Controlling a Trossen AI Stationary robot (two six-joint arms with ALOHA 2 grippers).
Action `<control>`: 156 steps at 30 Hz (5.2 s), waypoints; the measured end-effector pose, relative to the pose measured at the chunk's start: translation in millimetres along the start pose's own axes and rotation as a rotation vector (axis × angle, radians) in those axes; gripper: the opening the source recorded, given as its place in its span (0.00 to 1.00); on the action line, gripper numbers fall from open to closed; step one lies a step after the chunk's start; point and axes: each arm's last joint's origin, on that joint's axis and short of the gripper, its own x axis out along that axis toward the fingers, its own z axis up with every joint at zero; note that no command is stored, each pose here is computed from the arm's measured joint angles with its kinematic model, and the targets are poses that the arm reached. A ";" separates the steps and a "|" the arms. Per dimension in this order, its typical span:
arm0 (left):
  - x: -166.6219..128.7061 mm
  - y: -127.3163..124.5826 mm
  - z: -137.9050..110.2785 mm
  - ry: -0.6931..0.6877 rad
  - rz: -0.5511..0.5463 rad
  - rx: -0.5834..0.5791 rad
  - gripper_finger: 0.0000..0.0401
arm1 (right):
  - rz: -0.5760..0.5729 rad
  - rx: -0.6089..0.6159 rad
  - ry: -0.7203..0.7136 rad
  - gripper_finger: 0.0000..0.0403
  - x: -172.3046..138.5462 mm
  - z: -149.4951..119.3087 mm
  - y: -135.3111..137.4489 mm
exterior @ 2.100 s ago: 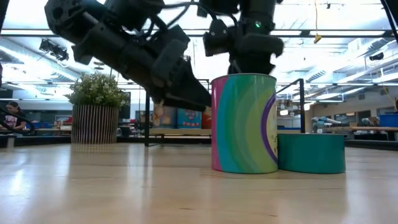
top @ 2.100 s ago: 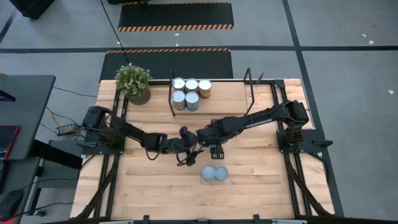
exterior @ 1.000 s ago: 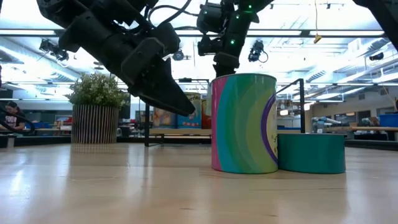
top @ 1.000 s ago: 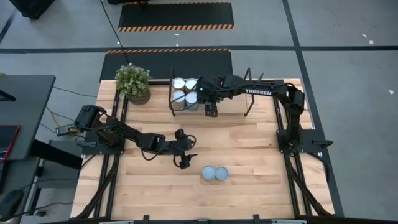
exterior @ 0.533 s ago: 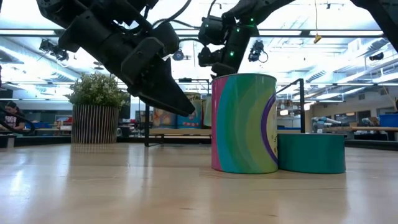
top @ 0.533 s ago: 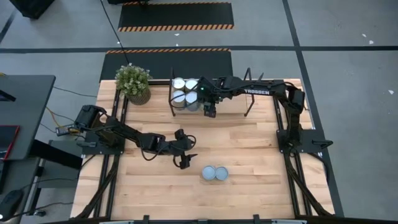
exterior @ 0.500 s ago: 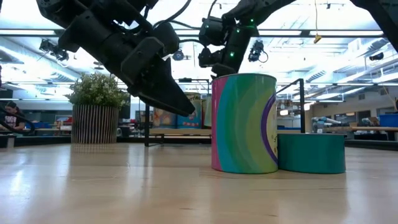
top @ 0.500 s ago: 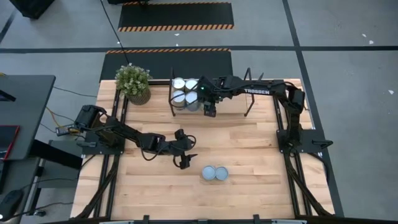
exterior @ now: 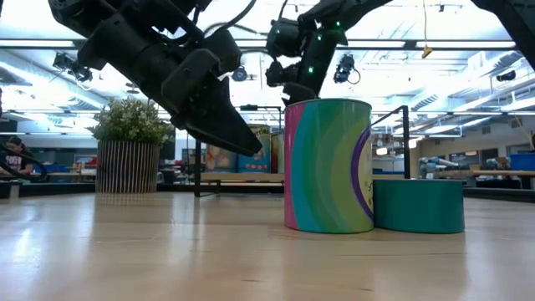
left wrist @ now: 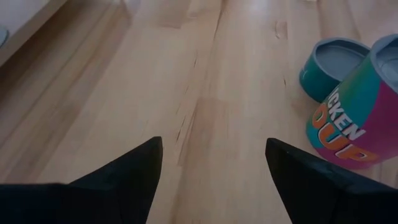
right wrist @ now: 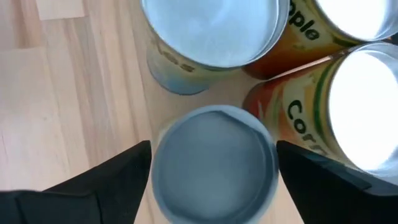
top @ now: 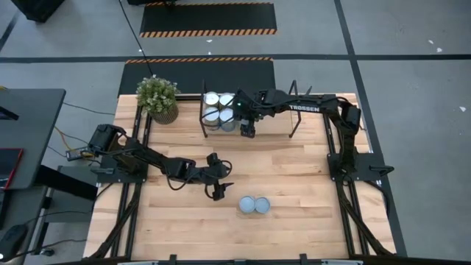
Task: Pick and place cans onto a shelf
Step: Put the canned mixed vegetables on the shelf, then put the canned chicken soup on the shelf
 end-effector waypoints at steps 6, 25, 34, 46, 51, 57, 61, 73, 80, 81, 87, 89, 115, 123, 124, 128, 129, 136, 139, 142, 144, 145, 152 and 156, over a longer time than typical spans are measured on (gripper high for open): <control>0.0 -0.2 -0.4 0.006 -0.008 0.001 0.72 | -0.034 -0.023 0.013 0.87 -24.6 10.8 4.7; -1.5 -3.7 -3.5 0.027 -0.018 -0.001 0.72 | -0.205 0.004 0.177 0.87 3.2 -17.2 8.8; -1.7 -4.1 -3.7 0.027 -0.019 0.000 0.72 | -0.169 -0.011 0.198 0.87 -7.7 -18.5 13.2; -9.8 -17.6 -26.1 0.277 -0.258 0.096 0.72 | 0.076 0.043 0.167 0.87 -66.9 -27.8 50.6; -16.5 -34.6 -31.2 0.320 -0.418 0.072 0.72 | 0.217 0.026 0.172 0.87 -84.5 -31.3 88.5; -24.9 -62.0 -34.7 0.209 -0.359 -0.014 0.72 | 0.166 -0.164 0.075 0.87 -95.0 -34.7 151.4; -36.3 -81.9 -37.9 0.134 -0.293 -0.053 0.72 | 0.232 -0.266 -0.039 0.87 -104.0 -46.1 199.2; -27.7 -132.0 -24.3 -0.023 -0.136 -0.026 0.72 | 0.268 -0.374 -0.282 0.87 -103.1 -92.3 288.3; -2.0 -133.0 -24.2 -0.020 -0.069 -0.059 0.72 | 0.238 -0.318 -0.193 0.93 -85.0 -109.2 294.1; -0.5 -132.1 -24.8 -0.018 -0.065 -0.063 0.72 | 0.236 -0.300 -0.170 0.95 -82.3 -112.0 293.3; 5.9 -129.5 -23.6 -0.034 -0.060 -0.096 0.72 | 0.226 -0.241 -0.119 0.98 -55.2 -120.9 291.7; 10.1 -128.9 -24.5 -0.043 -0.061 -0.104 0.72 | 0.237 -0.258 -0.149 0.98 -46.8 -119.6 293.9; 0.1 -106.5 -15.4 0.003 0.015 0.102 0.44 | 0.324 -0.261 -0.200 0.75 -15.4 -80.0 248.9; -44.7 -60.3 0.3 -0.198 0.115 0.144 0.37 | 0.284 -0.230 -0.325 0.75 -55.3 -58.9 178.9; -49.2 -55.1 2.7 -0.235 0.104 0.130 0.36 | 0.284 -0.222 -0.345 0.75 -60.3 -57.0 170.0; -65.2 -36.0 1.0 -0.306 0.102 0.147 0.35 | 0.262 -0.177 -0.351 0.75 -71.5 -56.9 147.3; -68.4 -31.0 -1.3 -0.309 0.106 0.152 0.35 | 0.254 -0.171 -0.327 0.75 -73.1 -58.5 143.6; -80.9 -11.5 -2.5 -0.400 0.118 0.120 0.35 | 0.167 -0.117 -0.127 0.75 -97.0 -64.2 114.9; -84.8 -7.1 3.8 -0.427 0.126 0.095 0.35 | 0.135 -0.079 -0.075 0.75 -97.6 -68.0 96.5; -86.4 -5.4 4.4 -0.425 0.131 0.108 0.35 | 0.047 -0.079 -0.054 0.75 -91.2 -70.6 74.0; -87.7 -5.4 6.0 -0.436 0.133 0.120 0.35 | -0.006 -0.073 -0.074 0.75 -81.1 -70.3 54.3; -88.4 -5.3 6.5 -0.438 0.135 0.129 0.35 | -0.002 -0.060 -0.093 0.75 -75.9 -69.6 42.6; -90.9 -7.3 6.4 -0.441 0.116 0.095 0.35 | -0.030 0.051 -0.119 0.75 -38.4 -71.9 -31.4; -91.4 -8.7 5.3 -0.437 0.106 0.082 0.35 | 0.062 0.085 -0.202 0.75 -22.0 -67.5 -47.1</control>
